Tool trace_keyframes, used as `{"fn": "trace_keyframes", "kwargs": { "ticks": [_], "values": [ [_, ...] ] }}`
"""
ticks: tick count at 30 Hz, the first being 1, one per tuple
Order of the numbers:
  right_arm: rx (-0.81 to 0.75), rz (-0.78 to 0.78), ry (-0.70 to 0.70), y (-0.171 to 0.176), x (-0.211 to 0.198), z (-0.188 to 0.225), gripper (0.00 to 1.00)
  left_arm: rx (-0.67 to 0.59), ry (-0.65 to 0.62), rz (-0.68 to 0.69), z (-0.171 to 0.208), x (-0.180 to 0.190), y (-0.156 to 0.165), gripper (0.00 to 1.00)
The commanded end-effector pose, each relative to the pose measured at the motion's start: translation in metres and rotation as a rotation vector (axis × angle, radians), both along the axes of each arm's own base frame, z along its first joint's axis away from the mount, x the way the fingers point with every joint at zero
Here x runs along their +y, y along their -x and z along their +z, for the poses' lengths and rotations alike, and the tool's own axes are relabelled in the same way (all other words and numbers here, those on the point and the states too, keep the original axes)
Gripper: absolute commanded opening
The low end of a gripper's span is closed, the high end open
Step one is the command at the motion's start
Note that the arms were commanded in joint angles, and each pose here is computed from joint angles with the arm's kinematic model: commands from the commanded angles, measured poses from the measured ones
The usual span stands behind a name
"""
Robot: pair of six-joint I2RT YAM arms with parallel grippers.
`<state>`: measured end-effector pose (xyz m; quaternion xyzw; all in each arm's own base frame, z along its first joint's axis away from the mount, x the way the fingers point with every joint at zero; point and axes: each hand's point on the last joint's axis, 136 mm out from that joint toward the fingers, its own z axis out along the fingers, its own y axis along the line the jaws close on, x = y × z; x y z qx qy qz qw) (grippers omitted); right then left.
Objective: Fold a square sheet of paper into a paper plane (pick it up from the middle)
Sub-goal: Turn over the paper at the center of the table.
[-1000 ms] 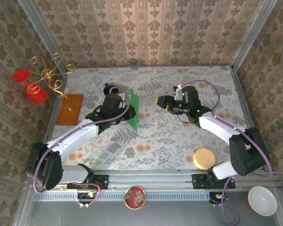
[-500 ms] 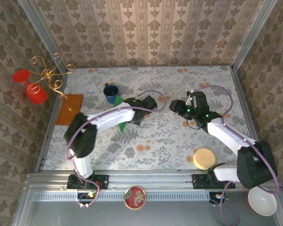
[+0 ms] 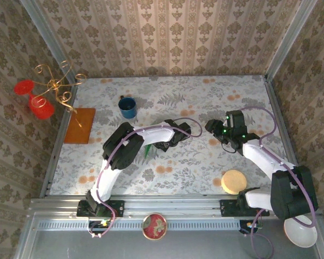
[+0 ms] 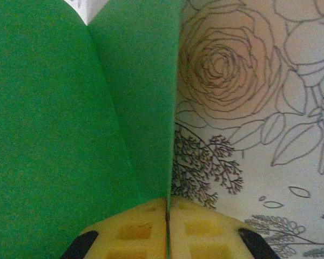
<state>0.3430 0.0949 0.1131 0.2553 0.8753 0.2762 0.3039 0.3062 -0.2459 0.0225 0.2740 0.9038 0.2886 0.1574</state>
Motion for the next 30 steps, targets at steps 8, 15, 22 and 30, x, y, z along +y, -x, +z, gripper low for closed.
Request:
{"fn": "trace_keyframes", "kwargs": {
  "ticks": [8,15,22,30],
  "values": [
    [0.021,-0.019,-0.031,0.001,0.000,-0.004,0.56,0.128,0.269,0.029,-0.004,-0.040,0.017,0.26],
    [0.011,-0.021,-0.024,0.001,-0.002,0.000,0.60,0.229,0.585,0.002,0.020,-0.085,0.040,0.44],
    [0.016,-0.005,-0.035,-0.001,0.001,-0.001,0.60,0.329,0.960,0.010,0.059,-0.131,0.068,0.51],
    [0.005,0.092,-0.070,-0.005,0.024,-0.001,0.60,0.181,1.033,0.265,0.058,-0.050,0.042,0.59]
  ]
}}
